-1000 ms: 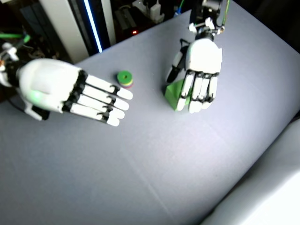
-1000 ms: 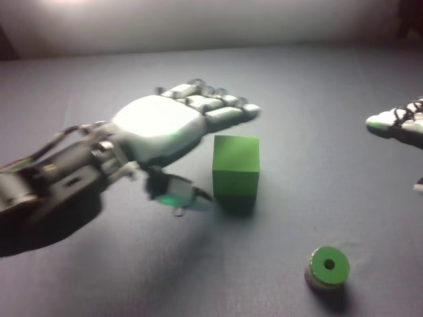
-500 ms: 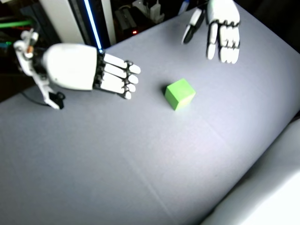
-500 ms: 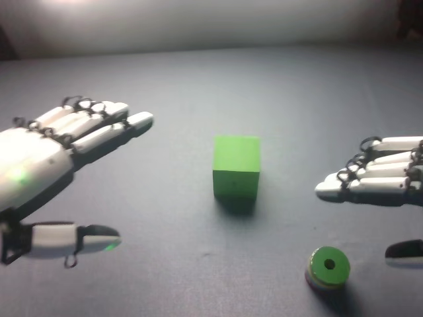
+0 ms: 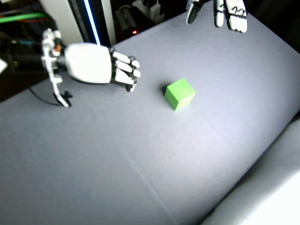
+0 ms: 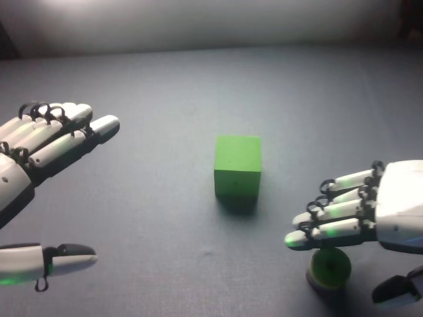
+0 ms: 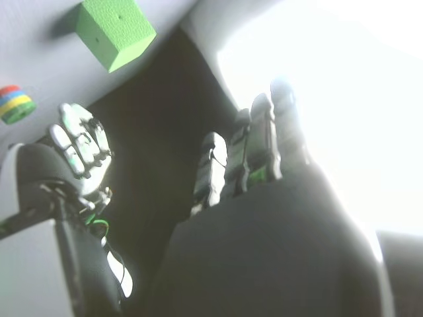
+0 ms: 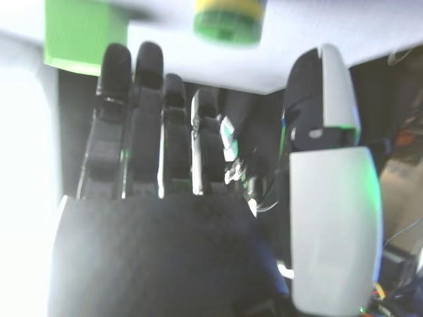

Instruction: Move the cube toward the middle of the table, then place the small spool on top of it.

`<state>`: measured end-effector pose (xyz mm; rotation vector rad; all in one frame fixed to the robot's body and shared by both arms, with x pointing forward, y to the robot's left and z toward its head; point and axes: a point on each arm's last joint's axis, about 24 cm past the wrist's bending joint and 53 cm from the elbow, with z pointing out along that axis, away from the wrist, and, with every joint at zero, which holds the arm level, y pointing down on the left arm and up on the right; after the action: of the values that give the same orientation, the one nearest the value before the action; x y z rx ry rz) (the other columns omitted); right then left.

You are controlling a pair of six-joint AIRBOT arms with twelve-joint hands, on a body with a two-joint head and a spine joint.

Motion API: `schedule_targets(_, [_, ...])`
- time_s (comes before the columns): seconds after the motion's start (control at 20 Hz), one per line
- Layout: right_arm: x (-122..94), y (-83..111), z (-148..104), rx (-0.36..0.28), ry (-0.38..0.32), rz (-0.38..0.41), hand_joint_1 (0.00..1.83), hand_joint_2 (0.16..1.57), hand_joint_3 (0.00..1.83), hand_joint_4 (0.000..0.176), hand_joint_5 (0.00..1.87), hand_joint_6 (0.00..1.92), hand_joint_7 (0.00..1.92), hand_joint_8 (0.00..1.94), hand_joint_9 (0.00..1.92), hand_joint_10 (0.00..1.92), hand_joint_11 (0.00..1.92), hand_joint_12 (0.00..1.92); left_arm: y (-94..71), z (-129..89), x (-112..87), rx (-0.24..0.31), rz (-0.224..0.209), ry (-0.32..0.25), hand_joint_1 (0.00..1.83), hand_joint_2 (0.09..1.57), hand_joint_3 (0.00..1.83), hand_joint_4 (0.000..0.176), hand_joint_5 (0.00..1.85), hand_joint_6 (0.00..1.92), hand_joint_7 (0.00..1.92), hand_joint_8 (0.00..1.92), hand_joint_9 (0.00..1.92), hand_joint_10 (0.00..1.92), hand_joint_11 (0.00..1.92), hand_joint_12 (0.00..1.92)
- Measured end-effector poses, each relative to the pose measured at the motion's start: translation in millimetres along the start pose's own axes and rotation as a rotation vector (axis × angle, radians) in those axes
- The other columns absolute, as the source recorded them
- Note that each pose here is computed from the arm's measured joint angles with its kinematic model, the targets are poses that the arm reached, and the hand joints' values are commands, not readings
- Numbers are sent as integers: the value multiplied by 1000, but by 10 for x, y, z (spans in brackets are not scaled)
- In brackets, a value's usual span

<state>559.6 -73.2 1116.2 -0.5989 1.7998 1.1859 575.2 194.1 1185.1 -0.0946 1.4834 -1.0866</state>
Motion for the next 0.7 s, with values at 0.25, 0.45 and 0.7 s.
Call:
schedule_targets(0.25, [163,49,207,-18,62,-57,908,999,1,48,331,1,374,0,565,0,304,935,93,-117,-50,-45,-20,-39,756,949,0,176,0,0,0,0,21,0,28,261])
schedule_targets(0.45, [226,25,261,-10,82,-70,945,990,0,23,386,12,407,7,628,25,365,999,141,-207,-77,-68,-25,-61,846,935,0,175,7,1,0,0,13,0,0,285])
schedule_targets(0.7, [220,-51,247,13,85,-73,1009,988,0,35,488,15,476,13,745,50,481,1139,138,-223,-105,-65,-24,-72,842,959,6,139,5,1,14,0,2,1,0,312])
